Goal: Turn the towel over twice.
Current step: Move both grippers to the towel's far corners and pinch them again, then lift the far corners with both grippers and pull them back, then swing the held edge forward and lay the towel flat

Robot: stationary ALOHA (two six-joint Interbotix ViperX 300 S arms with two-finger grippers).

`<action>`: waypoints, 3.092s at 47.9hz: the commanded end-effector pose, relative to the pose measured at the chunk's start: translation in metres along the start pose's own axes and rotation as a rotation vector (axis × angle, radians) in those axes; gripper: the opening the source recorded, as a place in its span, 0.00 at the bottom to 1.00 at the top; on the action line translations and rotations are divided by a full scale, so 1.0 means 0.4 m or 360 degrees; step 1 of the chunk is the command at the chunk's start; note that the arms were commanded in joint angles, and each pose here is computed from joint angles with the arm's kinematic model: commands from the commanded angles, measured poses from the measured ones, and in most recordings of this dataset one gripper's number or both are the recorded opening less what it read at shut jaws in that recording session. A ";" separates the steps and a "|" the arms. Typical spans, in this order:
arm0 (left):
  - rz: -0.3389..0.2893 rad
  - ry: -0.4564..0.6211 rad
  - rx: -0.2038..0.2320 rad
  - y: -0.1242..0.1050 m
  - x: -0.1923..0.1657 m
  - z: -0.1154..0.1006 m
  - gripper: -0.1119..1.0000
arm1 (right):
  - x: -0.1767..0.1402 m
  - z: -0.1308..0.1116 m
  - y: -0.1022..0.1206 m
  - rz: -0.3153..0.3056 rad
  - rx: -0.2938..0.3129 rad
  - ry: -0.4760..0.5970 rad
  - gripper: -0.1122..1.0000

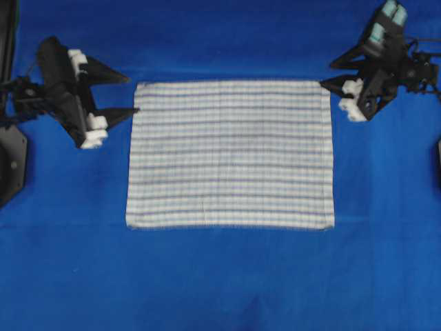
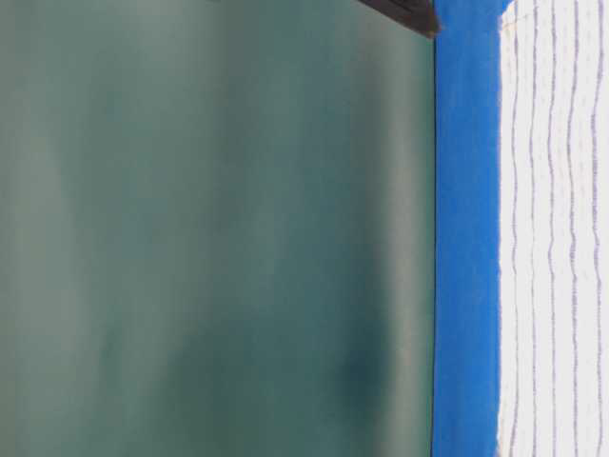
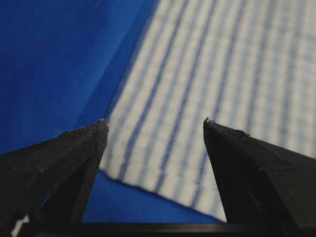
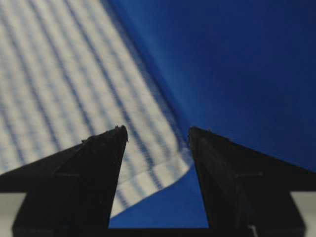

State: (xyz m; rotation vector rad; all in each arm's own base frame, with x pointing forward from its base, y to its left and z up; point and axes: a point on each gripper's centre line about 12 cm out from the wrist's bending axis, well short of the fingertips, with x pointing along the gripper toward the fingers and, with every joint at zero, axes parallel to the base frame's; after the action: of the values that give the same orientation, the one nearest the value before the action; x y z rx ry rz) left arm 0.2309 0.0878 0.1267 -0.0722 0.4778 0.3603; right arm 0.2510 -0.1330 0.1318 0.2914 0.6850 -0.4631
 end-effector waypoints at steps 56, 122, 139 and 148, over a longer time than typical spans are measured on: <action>0.0097 0.0273 -0.0058 0.049 0.134 -0.086 0.12 | 0.089 -0.038 -0.044 -0.0043 0.0014 0.0161 0.13; 0.0366 -0.0743 -0.0097 0.154 -0.185 0.374 0.12 | -0.386 0.303 -0.082 -0.0382 -0.0006 -0.0782 0.13; 0.0342 -0.0773 -0.0087 0.143 -0.188 0.378 0.12 | -0.408 0.334 -0.063 -0.0397 -0.0048 -0.0766 0.13; 0.0322 -0.0730 -0.0089 0.136 -0.178 0.361 0.12 | -0.384 0.318 -0.044 -0.0362 -0.0029 -0.0681 0.13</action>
State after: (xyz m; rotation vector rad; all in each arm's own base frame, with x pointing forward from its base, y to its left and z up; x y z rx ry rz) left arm 0.2155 0.1385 0.2867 0.0050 0.0275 0.5757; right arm 0.2040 -0.1534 0.3209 0.0877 0.3032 -0.7135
